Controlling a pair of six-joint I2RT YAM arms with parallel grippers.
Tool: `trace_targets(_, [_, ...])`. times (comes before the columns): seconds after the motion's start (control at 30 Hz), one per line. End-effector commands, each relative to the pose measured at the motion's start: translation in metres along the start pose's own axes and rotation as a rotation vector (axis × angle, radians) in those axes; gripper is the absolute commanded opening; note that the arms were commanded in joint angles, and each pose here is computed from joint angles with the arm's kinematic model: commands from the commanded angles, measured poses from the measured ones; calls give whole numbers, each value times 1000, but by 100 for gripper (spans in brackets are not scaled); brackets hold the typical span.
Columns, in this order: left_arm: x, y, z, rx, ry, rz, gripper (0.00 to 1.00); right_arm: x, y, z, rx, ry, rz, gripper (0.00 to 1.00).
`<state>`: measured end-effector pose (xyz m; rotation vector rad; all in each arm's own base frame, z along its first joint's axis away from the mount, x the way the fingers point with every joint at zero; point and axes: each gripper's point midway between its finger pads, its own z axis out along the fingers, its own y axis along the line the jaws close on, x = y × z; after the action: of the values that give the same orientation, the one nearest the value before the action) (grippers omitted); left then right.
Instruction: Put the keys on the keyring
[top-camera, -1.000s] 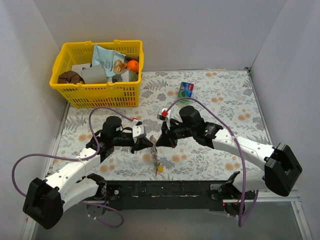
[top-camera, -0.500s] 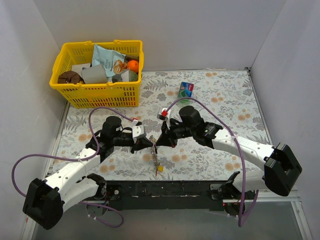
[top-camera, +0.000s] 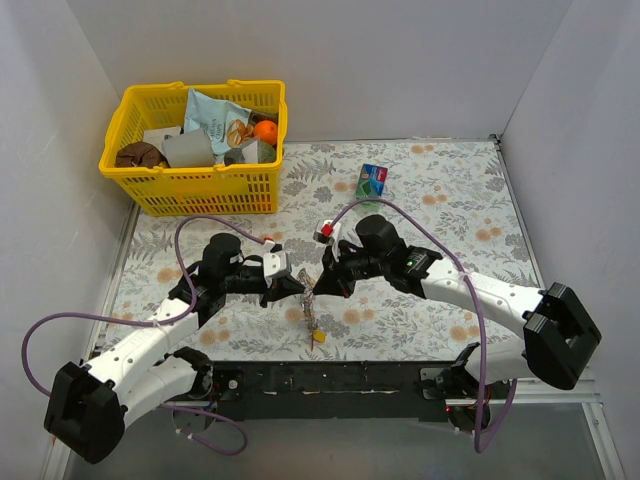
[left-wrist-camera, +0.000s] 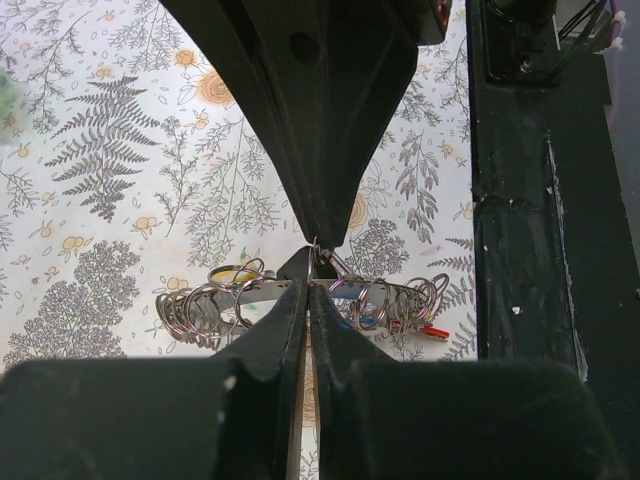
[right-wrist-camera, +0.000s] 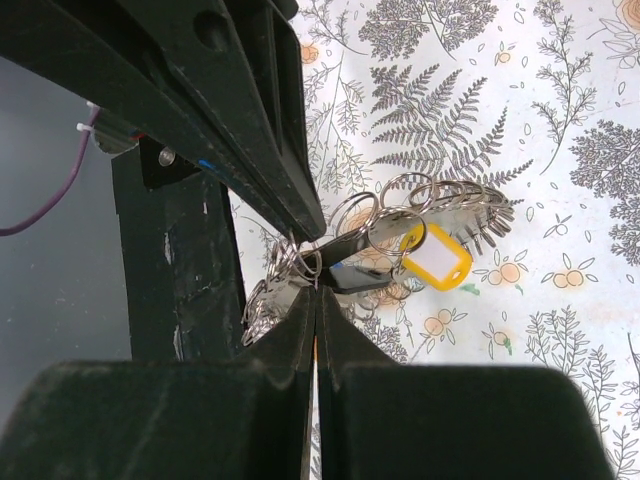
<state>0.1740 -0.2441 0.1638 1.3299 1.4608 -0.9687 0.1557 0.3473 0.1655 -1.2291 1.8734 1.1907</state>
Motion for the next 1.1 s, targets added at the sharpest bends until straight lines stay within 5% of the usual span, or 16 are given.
trace_targets(0.0, [-20, -3, -3, 8, -50, 74, 0, 3, 0, 5, -16, 3, -4, 1])
trace_targets(0.3, [-22, -4, -4, 16, -59, 88, 0, -1, -4, 3, 16, -4, -16, 2])
trace_targets(0.5, [-22, -5, -4, 22, -59, 86, 0, -14, -3, -18, 91, -107, -82, 61])
trace_targets(0.63, [-23, -6, -4, 26, -62, 87, 0, -20, -12, -31, 183, -171, -103, 83])
trace_targets(1.07, [-26, -11, -3, 64, -79, 96, 0, -21, 21, -42, 28, -341, -455, 81])
